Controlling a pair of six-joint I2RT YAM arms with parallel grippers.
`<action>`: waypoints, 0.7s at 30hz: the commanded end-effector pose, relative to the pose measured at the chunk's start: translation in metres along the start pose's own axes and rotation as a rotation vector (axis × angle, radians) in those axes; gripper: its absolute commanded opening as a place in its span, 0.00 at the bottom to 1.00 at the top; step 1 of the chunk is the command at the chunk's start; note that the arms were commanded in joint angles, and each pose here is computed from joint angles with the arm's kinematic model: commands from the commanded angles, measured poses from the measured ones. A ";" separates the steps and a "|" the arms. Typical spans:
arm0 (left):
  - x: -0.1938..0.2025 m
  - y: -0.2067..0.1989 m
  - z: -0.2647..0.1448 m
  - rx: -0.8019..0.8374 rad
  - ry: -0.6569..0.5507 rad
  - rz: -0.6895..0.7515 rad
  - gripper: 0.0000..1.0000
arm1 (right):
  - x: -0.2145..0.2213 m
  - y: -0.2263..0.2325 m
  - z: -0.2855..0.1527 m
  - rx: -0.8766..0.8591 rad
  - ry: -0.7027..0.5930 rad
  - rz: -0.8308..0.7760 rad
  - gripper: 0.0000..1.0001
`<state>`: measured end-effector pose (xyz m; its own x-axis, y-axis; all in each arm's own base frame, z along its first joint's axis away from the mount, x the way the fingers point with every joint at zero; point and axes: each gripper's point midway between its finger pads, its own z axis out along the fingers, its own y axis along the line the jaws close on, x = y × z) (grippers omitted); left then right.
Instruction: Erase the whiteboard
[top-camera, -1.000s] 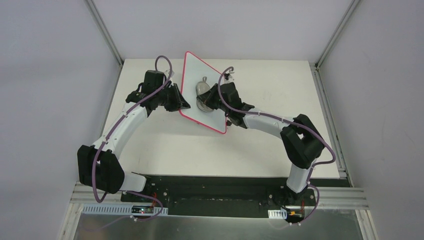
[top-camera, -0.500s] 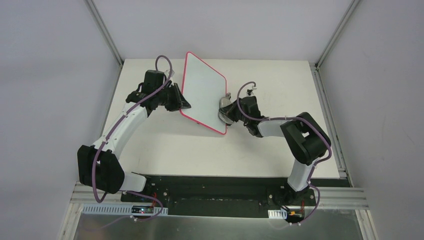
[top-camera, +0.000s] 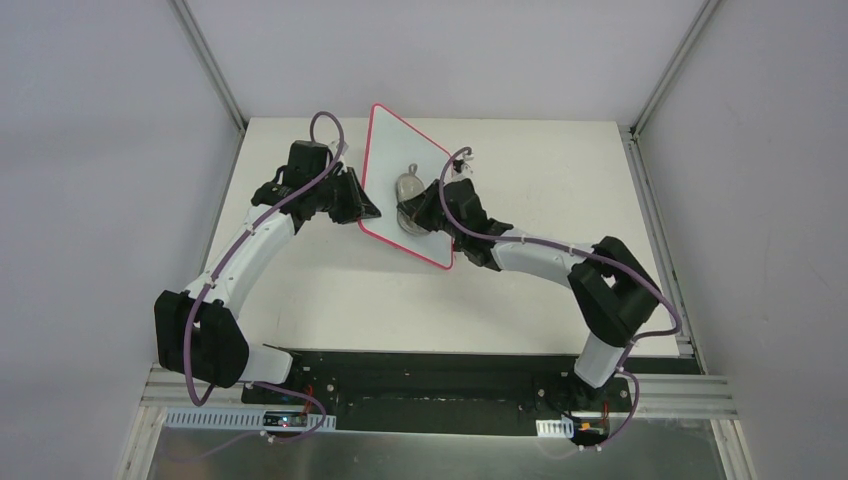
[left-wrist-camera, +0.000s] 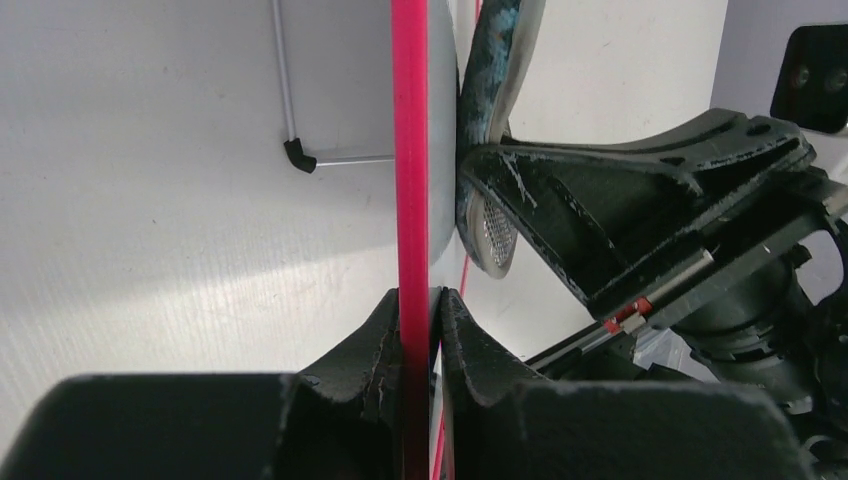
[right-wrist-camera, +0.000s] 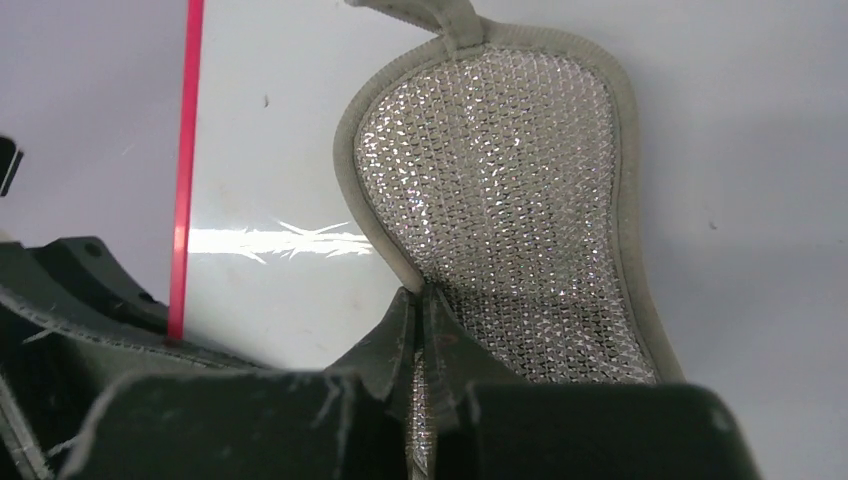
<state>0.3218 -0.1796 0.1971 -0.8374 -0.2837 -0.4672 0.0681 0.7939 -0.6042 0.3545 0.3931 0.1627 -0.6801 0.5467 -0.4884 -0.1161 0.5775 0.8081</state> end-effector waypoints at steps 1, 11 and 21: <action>0.036 0.006 0.006 -0.009 0.133 0.042 0.00 | 0.063 -0.013 -0.022 -0.008 0.243 -0.018 0.00; 0.036 0.005 0.006 -0.001 0.136 0.039 0.00 | 0.050 -0.091 -0.013 0.168 0.252 0.055 0.00; 0.038 0.008 0.009 -0.011 0.149 0.037 0.00 | 0.064 0.082 0.007 -0.146 0.249 -0.113 0.00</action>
<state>0.3205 -0.1798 0.1959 -0.8422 -0.2828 -0.4589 0.0641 0.7927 -0.6062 0.3705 0.4058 0.1766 -0.7149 0.4959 -0.4929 -0.1252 0.6028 0.7880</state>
